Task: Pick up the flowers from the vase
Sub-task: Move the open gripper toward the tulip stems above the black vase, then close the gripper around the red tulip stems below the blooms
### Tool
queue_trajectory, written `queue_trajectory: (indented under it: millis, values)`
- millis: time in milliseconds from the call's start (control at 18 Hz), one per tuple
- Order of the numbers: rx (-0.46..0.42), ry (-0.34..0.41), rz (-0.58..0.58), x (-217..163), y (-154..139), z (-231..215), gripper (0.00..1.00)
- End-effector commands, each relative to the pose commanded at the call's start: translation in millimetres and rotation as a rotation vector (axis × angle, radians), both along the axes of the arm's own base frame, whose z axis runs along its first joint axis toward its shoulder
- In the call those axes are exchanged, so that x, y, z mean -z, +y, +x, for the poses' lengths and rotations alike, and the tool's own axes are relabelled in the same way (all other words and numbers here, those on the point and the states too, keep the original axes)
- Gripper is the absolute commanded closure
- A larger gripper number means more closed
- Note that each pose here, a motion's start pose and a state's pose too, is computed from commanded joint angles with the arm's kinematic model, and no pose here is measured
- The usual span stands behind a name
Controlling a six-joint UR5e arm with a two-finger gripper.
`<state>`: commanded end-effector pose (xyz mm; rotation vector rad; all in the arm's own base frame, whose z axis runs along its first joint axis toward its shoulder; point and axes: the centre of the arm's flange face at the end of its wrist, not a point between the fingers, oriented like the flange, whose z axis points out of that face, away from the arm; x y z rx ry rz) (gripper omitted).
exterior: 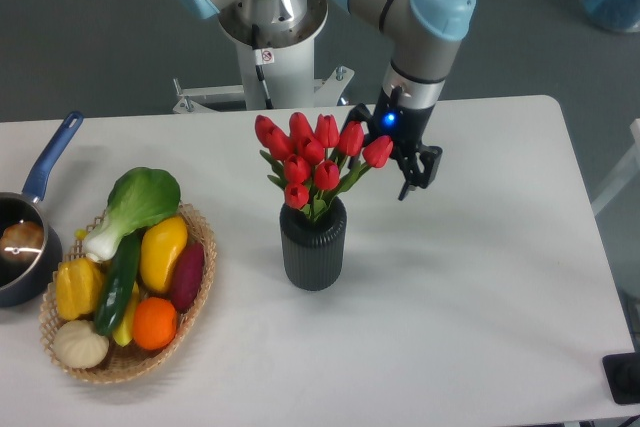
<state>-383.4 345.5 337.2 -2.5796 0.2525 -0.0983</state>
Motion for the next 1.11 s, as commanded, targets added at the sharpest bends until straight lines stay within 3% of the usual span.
queue_trajectory:
  millis: [278, 667, 889, 1111]
  values:
    - [0.051, -0.016, 0.143, 7.5, -12.6, -5.3, 0.00]
    - [0.039, -0.086, 0.340, 6.2, -9.7, -7.6, 0.00]
    - [0.056, -0.088, 0.382, 5.7, -6.6, -6.7, 0.02]
    - [0.105, -0.062, 0.392, 10.4, -2.3, -5.3, 0.10]
